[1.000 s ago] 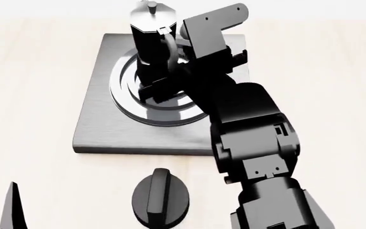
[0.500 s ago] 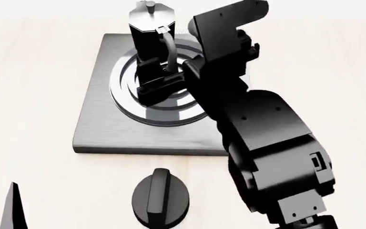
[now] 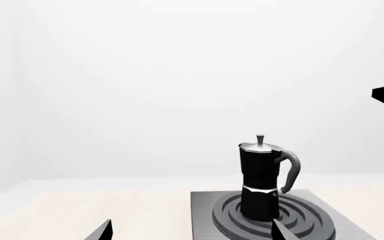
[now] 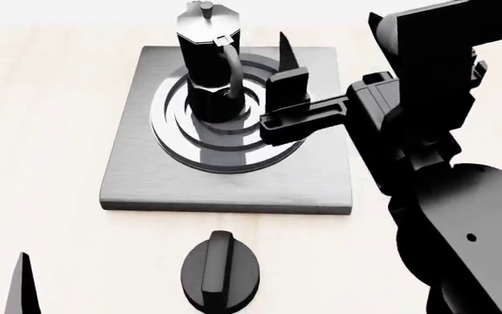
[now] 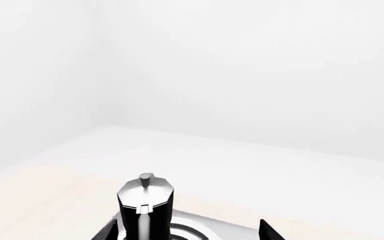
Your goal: Put both moka pots on the stove.
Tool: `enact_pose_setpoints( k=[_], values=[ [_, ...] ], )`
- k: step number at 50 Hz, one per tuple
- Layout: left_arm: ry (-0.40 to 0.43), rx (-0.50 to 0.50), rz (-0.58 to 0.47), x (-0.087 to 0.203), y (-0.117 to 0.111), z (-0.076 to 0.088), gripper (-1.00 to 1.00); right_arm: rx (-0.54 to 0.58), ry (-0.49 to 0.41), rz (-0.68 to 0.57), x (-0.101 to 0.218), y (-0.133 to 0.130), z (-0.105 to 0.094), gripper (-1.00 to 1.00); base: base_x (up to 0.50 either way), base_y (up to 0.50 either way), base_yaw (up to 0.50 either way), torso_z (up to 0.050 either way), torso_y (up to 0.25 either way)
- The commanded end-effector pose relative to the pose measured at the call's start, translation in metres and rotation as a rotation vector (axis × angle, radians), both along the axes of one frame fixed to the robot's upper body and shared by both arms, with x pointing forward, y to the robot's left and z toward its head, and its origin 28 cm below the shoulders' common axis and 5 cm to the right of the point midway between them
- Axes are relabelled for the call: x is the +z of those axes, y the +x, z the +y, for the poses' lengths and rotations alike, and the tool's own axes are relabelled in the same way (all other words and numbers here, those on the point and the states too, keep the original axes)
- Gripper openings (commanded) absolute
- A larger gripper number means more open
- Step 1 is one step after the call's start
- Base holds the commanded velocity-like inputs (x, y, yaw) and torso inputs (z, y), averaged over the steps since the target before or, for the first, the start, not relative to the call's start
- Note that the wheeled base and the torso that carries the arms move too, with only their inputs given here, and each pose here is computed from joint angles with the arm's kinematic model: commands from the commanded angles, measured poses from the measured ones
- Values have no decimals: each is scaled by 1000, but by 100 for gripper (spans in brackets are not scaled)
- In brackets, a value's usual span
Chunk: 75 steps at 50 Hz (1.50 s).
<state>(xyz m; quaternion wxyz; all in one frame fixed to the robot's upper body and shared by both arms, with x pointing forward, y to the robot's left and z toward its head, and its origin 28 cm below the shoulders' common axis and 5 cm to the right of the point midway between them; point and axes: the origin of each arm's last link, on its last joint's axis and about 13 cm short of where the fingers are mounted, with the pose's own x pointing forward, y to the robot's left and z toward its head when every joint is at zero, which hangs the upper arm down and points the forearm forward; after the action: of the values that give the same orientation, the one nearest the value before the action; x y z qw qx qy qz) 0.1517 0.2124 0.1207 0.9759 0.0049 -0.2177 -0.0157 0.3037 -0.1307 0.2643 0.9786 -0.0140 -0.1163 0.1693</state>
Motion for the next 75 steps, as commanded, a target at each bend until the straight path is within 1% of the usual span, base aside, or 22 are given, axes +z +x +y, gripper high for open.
enact_pose_setpoints(
  k=[1, 7, 8, 10, 13, 14, 15, 18, 19, 20, 21, 22, 23, 26, 30, 34, 37, 39, 41, 63, 68, 75],
  values=[
    [3, -1, -1, 1, -1, -1, 100, -146, -39, -11, 4, -26, -34, 100, 0, 0, 0, 0, 0],
    [3, 0, 0, 0, -1, 0, 100, -218, -73, 1, 5, -31, -50, 100, 0, 0, 0, 0, 0],
    [4, 1, 0, 0, -1, 0, 100, -258, -96, 3, 5, -31, -54, 100, 0, 0, 0, 0, 0],
    [4, 0, 1, 0, -1, -1, 100, -239, -98, 15, 5, -33, -56, 100, 0, 0, 0, 0, 0],
    [4, 1, -1, 0, -1, -1, 100, -307, -111, -22, 9, -34, -62, 100, 0, 0, 0, 0, 0],
    [5, 2, 0, 0, -1, -1, 100, -307, -68, -33, 11, -35, -65, 100, 0, 0, 0, 0, 0],
    [4, 3, 1, 0, -1, -1, 100, -303, -98, -77, 13, -37, -67, 100, 0, 0, 0, 0, 0],
    [3, 5, -3, 1, -1, 0, 100, -320, -146, -113, 14, -38, -73, 100, 0, 0, 0, 0, 0],
    [4, 4, -2, 1, -1, 0, 100, -352, -140, -109, 15, -39, -78, 100, 0, 0, 0, 0, 0],
    [5, 4, -2, 0, -1, -1, 100, -363, -146, -89, 15, -40, -80, 100, 0, 0, 0, 0, 0],
    [4, 3, -1, 0, -1, -1, 100, -336, -123, -55, 16, -44, -86, 100, 0, 0, 0, 0, 0],
    [3, 2, 0, 0, -1, -1, 100, -316, -89, -45, 17, -47, -87, 100, 0, 0, 0, 0, 0],
    [3, 2, 0, 0, -1, -1, 100, -322, -89, -57, 18, -48, -89, 100, 0, 0, 0, 0, 0],
    [5, 3, 0, 0, -1, -1, 100, -375, -134, -24, 21, -54, -100, 100, 0, 0, 0, 0, 0],
    [2, 6, 0, -2, 0, 0, 100, -371, -146, -11, 25, -61, -110, 100, 0, 0, 0, 0, 0],
    [2, 5, 3, -3, 1, 0, 100, -376, -120, 28, 31, -70, -124, 100, 0, 0, 0, 0, 0],
    [1, 6, 2, -2, 1, 0, 100, -380, -160, 63, 30, -75, -133, 100, 0, 0, 0, 0, 0],
    [0, 7, 1, -2, 1, 0, 100, -398, -200, 84, 28, -77, -140, 100, 0, 0, 0, 0, 0],
    [-3, 5, 2, -3, 1, 0, 100, -407, -206, 99, 28, -77, -144, 100, 0, 0, 0, 0, 0],
    [-5, 12, -3, -2, 2, 1, 100, -513, -222, 301, 40, -94, -197, 100, 0, 0, 0, 0, 0],
    [-2, 19, -5, -2, 2, 1, 100, -533, -230, 377, 39, -93, -210, 100, 0, 0, 0, 0, 0],
    [-3, 19, -4, -2, 1, 1, 100, -560, -238, 430, 39, -92, -222, 100, 0, 0, 0, 0, 0]
  ],
)
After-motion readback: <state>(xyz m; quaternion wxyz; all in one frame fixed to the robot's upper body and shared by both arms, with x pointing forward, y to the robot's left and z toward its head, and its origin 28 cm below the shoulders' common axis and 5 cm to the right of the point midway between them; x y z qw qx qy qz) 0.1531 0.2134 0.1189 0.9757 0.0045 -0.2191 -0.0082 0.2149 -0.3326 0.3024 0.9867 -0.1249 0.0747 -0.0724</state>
